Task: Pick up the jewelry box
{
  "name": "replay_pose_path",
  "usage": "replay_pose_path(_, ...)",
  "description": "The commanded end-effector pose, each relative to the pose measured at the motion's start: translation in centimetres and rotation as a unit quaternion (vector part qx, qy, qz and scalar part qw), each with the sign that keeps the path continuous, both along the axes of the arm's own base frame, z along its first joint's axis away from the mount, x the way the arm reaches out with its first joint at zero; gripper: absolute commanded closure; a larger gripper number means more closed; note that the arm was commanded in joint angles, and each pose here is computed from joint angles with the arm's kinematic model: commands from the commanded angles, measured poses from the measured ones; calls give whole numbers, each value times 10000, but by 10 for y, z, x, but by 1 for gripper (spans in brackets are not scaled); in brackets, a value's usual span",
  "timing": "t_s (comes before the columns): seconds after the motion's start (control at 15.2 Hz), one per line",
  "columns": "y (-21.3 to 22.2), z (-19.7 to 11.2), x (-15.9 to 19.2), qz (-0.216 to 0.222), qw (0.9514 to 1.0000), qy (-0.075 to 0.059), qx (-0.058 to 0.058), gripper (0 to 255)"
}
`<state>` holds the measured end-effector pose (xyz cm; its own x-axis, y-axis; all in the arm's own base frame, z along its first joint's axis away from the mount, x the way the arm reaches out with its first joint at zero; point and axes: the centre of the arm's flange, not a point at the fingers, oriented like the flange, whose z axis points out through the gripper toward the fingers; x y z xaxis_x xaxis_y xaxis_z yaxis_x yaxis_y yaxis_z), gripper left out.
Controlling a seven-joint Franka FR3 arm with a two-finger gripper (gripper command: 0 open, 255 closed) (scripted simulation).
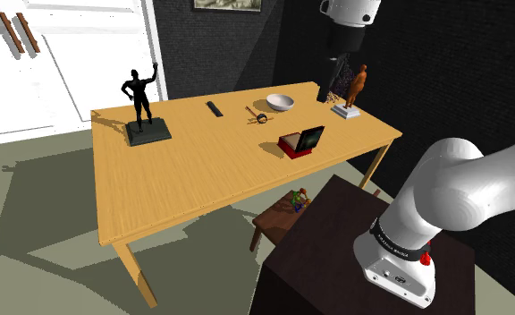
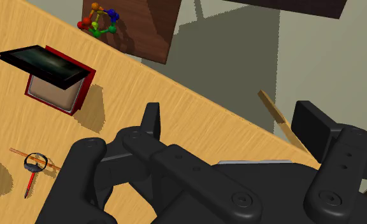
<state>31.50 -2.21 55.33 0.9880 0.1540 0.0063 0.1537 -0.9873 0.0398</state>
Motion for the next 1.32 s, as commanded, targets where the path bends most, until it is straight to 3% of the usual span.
replay_pose_path(0.0, 0, 0, 0, 0, 10000, 0, 0, 0)
replay_pose_path(0.26, -40, -36, -1, 574, 9983, -74, 42, 0)
replay_pose_path(0.59, -89, -82, 4, 1289, 9915, -167, 94, 0)
replay_pose_path(0.92, -137, -128, 17, 1997, 9794, -259, 145, 0)
replay_pose_path(1.25, -181, -175, 38, 2695, 9622, -349, 196, 0)
